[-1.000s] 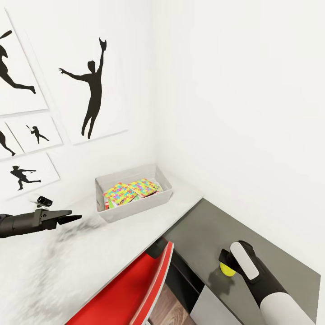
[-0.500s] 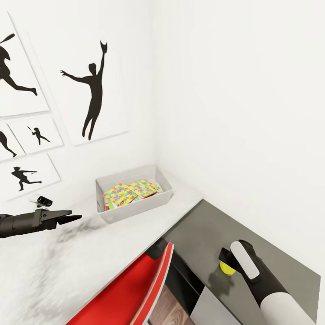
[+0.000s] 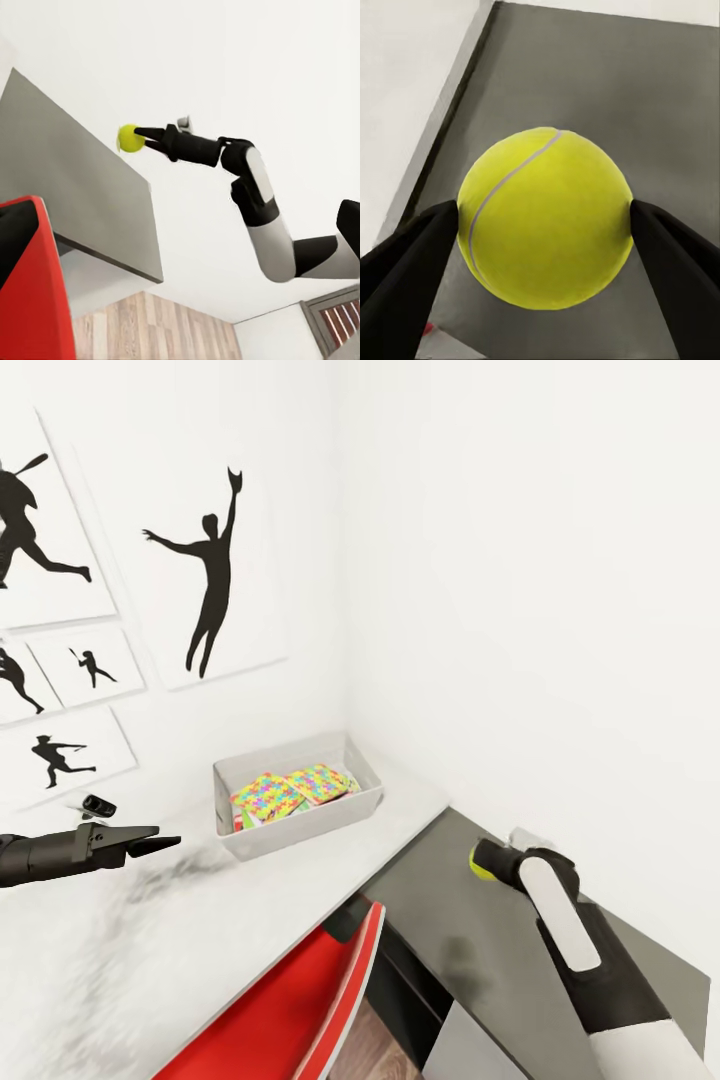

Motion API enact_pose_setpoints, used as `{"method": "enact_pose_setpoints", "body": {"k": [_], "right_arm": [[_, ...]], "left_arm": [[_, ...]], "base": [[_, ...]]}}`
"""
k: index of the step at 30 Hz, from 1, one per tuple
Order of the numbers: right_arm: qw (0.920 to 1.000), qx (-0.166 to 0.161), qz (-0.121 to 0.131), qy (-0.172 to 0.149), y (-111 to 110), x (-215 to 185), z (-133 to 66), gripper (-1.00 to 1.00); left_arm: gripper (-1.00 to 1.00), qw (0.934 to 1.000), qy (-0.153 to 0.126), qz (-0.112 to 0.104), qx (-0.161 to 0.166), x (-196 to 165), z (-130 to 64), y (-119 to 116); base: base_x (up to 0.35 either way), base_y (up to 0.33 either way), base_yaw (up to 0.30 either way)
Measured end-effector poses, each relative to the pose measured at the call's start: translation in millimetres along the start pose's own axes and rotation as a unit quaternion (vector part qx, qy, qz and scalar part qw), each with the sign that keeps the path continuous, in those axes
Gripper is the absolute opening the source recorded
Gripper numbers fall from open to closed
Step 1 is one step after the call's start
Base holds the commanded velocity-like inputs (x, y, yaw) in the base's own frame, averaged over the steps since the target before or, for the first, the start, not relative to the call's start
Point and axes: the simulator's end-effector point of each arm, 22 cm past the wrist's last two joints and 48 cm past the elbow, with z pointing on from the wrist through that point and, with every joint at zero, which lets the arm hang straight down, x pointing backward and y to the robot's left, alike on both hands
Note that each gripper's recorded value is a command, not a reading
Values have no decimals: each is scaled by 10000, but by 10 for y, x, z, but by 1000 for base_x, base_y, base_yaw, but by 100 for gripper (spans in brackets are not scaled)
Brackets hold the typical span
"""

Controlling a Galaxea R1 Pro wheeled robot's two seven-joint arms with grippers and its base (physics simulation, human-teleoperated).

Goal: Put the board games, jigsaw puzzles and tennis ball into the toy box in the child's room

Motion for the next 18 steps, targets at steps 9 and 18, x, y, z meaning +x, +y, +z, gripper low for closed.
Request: {"method": "enact_pose_setpoints", "body": {"k": [9, 18], "right_arm": [[9940, -804, -626, -393, 726, -32, -491, -100], [9792, -1879, -705, -309, 1232, 137, -691, -100]], "left_arm": [[100, 10000, -15, 73, 7, -21, -16, -70], [100, 9997, -25, 161, -179, -72, -188, -116]], "base": [[0, 0, 0], [0, 0, 0]]}}
